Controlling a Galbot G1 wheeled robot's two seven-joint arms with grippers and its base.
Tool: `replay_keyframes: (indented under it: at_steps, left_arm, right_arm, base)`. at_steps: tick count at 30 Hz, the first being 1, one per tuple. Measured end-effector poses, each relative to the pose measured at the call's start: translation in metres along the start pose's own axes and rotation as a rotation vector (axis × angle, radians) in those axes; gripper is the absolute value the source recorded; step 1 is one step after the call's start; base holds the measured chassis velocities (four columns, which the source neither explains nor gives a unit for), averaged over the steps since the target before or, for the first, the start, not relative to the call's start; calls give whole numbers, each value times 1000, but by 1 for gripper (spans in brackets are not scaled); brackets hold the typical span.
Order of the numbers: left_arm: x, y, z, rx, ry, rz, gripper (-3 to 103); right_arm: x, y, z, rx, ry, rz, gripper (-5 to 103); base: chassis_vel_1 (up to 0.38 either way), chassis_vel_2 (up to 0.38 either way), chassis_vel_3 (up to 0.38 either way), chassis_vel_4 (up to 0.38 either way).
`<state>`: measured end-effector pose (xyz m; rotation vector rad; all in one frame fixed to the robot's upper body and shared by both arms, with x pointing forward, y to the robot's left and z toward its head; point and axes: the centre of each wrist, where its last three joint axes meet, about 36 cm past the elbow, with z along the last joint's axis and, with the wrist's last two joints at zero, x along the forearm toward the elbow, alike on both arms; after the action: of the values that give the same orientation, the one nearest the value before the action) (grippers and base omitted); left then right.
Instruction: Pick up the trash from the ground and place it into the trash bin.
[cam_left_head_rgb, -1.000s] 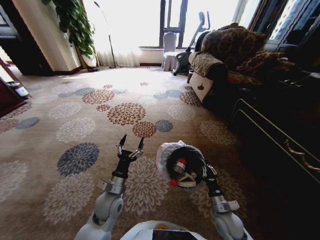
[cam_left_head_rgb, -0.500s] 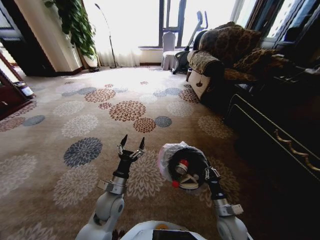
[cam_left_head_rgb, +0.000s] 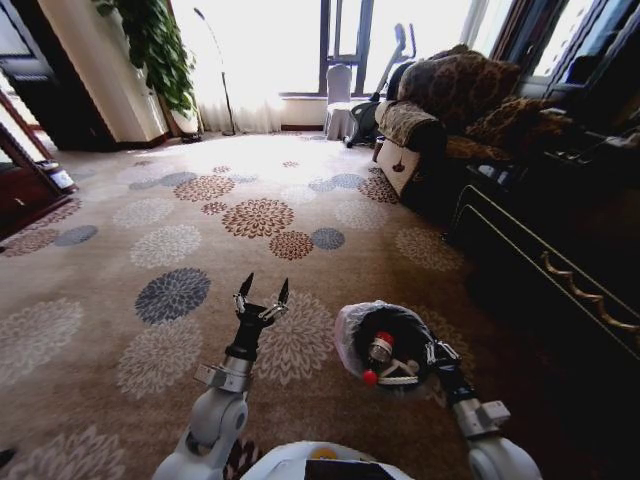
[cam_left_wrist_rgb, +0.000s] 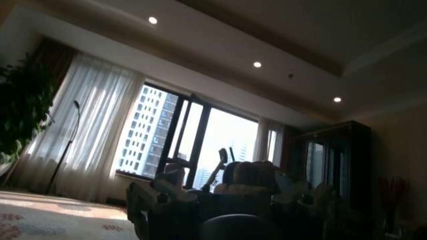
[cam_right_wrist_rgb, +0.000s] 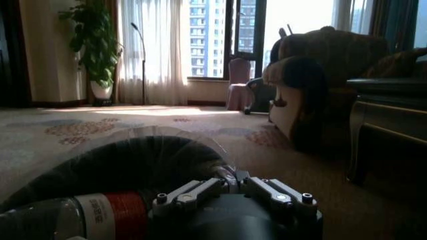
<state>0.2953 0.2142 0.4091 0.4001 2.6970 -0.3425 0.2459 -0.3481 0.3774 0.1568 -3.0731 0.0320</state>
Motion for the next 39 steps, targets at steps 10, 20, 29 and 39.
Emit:
replay_keyframes:
  at_steps: [10,20,29,39]
  left_arm:
    - [0,3,10,5,11,-11,97]
    - [-4,1,18,17,12,-5,97]
    - [4,2,19,14,21,-12,97]
    - [1,-1,21,19,14,-6,97]
  right_arm:
    - [33,-94,-37,-52,55,262,0]
    - [53,-187,16,-44,200,492,0]
    - [47,-241,46,-10,279,598,0]
    - [58,-247,61,-108,335,654,20]
  base:
    - [0,0,0,0]
    - [0,0,0,0]
    - [0,0,0,0]
    - [0,0,0,0]
